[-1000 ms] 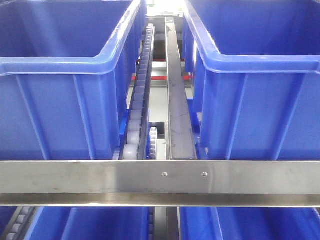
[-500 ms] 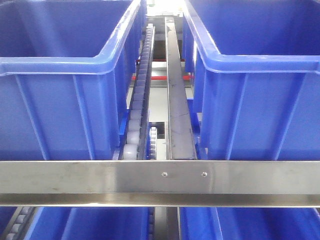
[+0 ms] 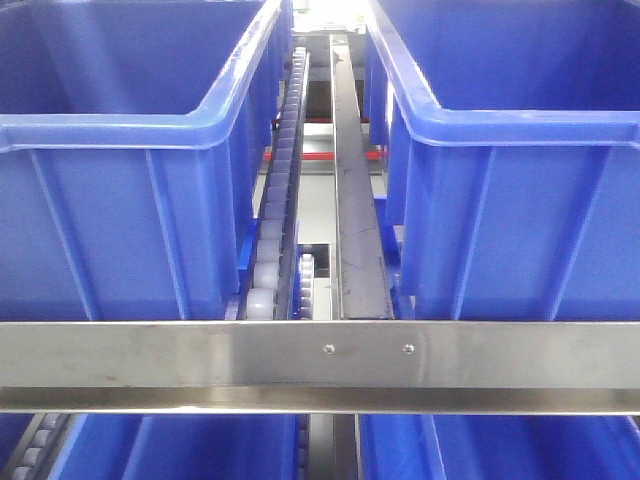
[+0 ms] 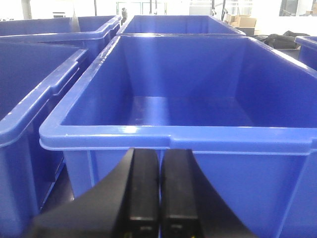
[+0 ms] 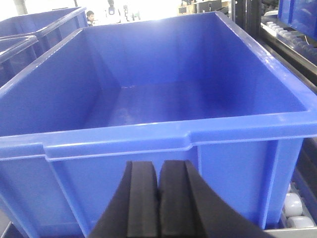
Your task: Pick and sort blue part to right shelf
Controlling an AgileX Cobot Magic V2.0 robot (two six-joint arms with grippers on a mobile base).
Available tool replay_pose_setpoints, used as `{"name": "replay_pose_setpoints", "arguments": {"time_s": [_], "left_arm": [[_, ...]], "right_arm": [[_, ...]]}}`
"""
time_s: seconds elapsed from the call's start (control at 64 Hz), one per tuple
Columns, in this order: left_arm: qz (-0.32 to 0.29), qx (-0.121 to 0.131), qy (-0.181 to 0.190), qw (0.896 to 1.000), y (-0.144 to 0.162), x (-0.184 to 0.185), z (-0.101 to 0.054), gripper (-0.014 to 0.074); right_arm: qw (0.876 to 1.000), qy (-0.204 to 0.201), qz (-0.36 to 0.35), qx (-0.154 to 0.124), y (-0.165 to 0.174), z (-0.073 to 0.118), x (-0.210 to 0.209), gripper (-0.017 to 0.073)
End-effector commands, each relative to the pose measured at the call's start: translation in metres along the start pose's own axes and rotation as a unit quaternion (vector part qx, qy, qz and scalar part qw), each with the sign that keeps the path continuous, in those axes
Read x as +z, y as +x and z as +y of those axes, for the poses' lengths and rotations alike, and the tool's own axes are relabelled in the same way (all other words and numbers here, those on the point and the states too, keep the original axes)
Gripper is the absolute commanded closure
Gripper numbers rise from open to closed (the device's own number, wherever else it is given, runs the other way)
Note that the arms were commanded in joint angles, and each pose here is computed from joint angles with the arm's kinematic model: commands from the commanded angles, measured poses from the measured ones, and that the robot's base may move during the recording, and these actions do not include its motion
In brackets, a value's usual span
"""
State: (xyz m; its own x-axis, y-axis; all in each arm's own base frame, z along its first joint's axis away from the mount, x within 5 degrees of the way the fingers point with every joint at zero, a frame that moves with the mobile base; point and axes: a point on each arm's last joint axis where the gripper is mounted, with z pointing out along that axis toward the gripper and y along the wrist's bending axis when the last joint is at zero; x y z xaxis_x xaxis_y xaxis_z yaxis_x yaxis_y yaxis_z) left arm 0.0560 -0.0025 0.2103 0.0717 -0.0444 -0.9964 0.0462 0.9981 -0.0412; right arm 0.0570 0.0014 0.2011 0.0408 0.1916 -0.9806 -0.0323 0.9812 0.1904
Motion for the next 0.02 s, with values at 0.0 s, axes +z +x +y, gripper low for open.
{"name": "replay_pose_setpoints", "arguments": {"time_s": [0.0], "left_arm": [[-0.039, -0.005, 0.002, 0.999, -0.0004, -0.0015, 0.0002, 0.047]], "right_arm": [[0.998, -0.007, -0.067, -0.006, -0.0171, 0.0025, -0.0033, 0.0503]]}}
